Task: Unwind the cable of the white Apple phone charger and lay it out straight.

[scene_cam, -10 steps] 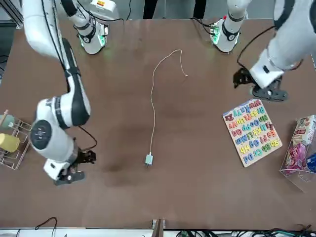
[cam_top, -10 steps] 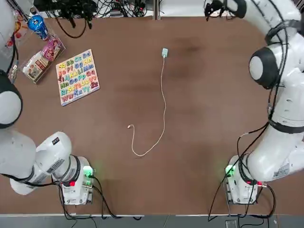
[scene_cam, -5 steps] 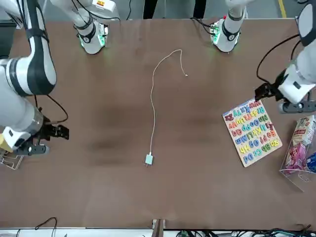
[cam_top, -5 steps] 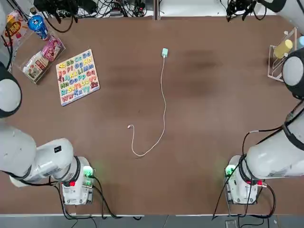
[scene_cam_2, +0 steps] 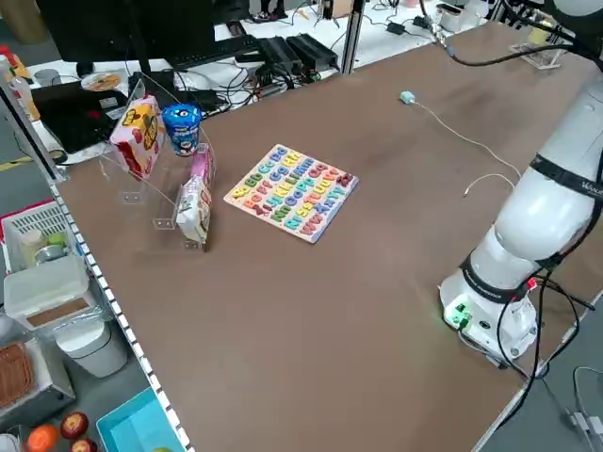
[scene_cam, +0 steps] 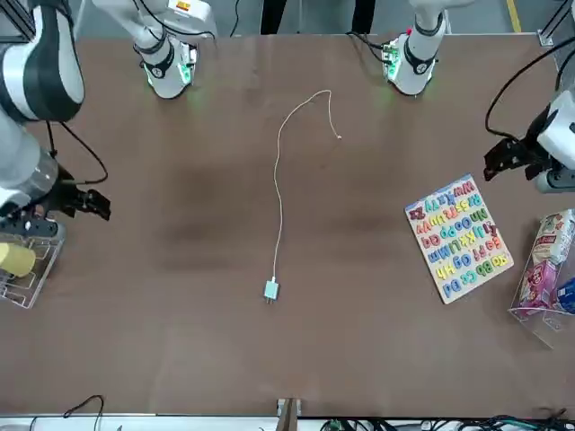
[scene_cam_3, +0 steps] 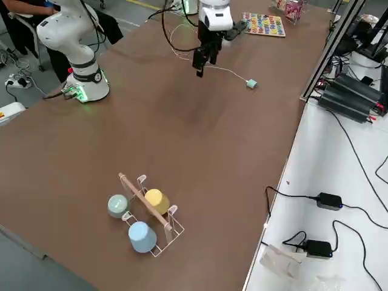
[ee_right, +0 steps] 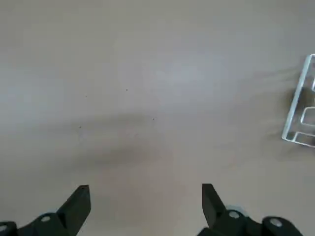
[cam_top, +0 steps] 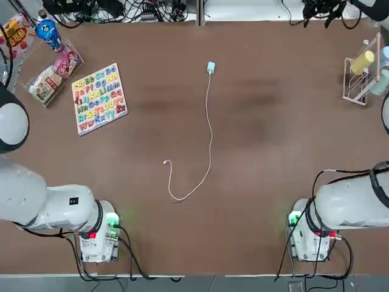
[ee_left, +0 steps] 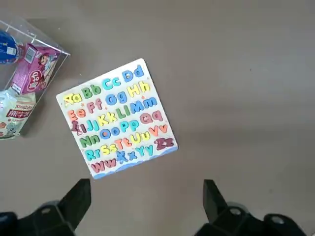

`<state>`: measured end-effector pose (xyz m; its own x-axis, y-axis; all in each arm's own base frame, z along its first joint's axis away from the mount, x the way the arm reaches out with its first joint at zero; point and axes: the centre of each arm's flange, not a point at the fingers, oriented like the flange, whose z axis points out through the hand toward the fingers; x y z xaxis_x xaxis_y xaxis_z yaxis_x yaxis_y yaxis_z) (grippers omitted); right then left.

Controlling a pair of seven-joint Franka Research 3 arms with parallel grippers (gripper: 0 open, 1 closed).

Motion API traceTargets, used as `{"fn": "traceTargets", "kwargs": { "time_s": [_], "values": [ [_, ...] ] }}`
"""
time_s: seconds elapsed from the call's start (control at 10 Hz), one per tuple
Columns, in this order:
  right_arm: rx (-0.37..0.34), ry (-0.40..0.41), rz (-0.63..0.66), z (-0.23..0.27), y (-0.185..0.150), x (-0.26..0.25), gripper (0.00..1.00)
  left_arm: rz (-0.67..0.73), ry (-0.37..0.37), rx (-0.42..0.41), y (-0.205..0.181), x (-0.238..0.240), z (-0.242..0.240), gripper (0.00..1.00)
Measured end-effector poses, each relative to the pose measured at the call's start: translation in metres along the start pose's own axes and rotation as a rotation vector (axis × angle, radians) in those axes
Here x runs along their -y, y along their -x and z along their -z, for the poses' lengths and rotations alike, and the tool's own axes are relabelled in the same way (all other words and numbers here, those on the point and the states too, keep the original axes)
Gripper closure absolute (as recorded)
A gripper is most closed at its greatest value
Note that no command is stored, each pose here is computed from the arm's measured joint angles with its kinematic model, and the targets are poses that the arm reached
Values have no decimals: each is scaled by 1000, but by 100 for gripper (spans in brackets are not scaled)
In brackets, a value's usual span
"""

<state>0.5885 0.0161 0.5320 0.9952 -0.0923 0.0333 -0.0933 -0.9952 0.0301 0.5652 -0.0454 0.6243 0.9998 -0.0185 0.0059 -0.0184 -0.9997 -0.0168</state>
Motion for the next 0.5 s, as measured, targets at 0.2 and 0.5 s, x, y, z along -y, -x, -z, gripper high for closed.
{"fn": "traceTargets", "kwargs": {
  "time_s": [0.2,0.5],
  "values": [
    [-40,-4,7,29,6,9,0,9,-3,-13,5,4,12,0],
    [-53,-8,29,72,12,24,0,17,-4,-26,10,10,20,0]
  ]
}}
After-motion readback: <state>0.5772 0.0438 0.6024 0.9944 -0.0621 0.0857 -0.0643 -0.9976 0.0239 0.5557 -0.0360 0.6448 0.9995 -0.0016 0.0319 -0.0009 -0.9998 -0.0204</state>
